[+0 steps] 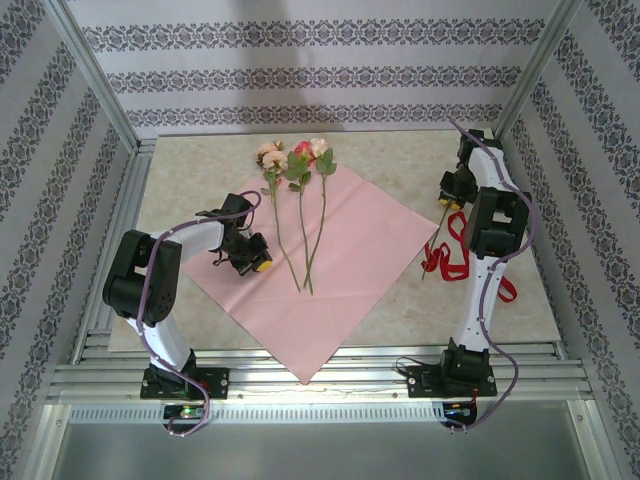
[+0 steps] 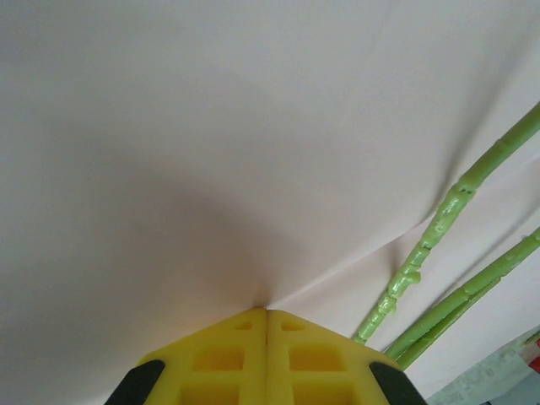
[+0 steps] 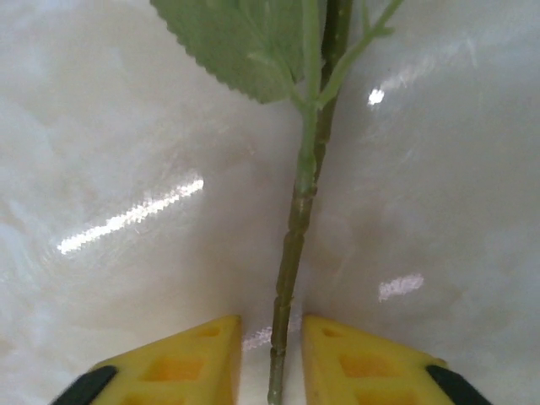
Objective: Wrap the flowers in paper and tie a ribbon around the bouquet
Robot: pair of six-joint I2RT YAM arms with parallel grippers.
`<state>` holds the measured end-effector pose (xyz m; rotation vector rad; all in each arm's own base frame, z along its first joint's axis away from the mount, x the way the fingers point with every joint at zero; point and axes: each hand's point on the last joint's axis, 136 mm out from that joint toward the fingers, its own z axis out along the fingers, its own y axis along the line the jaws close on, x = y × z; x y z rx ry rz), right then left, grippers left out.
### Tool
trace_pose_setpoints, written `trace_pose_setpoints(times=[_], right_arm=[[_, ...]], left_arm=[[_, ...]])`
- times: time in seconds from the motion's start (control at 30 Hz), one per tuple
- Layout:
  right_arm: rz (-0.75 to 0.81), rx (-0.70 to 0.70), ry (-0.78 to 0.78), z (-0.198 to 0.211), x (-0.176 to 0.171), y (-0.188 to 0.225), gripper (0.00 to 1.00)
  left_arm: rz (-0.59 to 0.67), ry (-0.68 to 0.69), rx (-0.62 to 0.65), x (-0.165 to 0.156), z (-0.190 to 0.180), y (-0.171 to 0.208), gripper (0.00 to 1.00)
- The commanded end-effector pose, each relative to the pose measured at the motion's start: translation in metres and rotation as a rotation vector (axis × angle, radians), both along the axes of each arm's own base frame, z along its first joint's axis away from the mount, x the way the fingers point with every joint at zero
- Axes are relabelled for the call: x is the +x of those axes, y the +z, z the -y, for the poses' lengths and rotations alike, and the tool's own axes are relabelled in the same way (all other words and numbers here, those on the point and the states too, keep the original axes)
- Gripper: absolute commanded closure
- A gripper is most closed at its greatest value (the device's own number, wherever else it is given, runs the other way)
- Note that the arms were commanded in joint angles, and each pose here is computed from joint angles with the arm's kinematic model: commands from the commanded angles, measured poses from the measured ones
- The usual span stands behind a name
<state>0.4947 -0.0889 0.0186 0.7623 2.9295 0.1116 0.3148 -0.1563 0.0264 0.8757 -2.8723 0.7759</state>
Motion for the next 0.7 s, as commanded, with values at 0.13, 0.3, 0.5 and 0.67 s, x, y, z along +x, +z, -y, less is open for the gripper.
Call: trace_pose_setpoints(times=[0.13, 0.3, 0.5, 0.67], right_arm=[[0.012, -0.046, 0.032, 0.005, 0.002, 0.005, 0.96], [0.162, -0.137, 0.020, 0.011, 0.021, 0.064, 1.00], [0.411, -0.122, -0.001, -0.016, 0.038, 0.170, 1.00], [0.573, 0.024, 0.132, -0.102, 0.034, 0.231, 1.00]], left_arm=[[-0.016, 0.002, 0.007, 0.003, -0.001, 0.001, 0.97], [-0.020, -0.007, 0.010, 0.001, -0.001, 0.000, 0.97], [-0.023, -0.013, 0.012, 0.002, -0.001, -0.002, 0.97], [-0.017, -0.015, 0.011, 0.003, -0.001, -0.003, 0.97]])
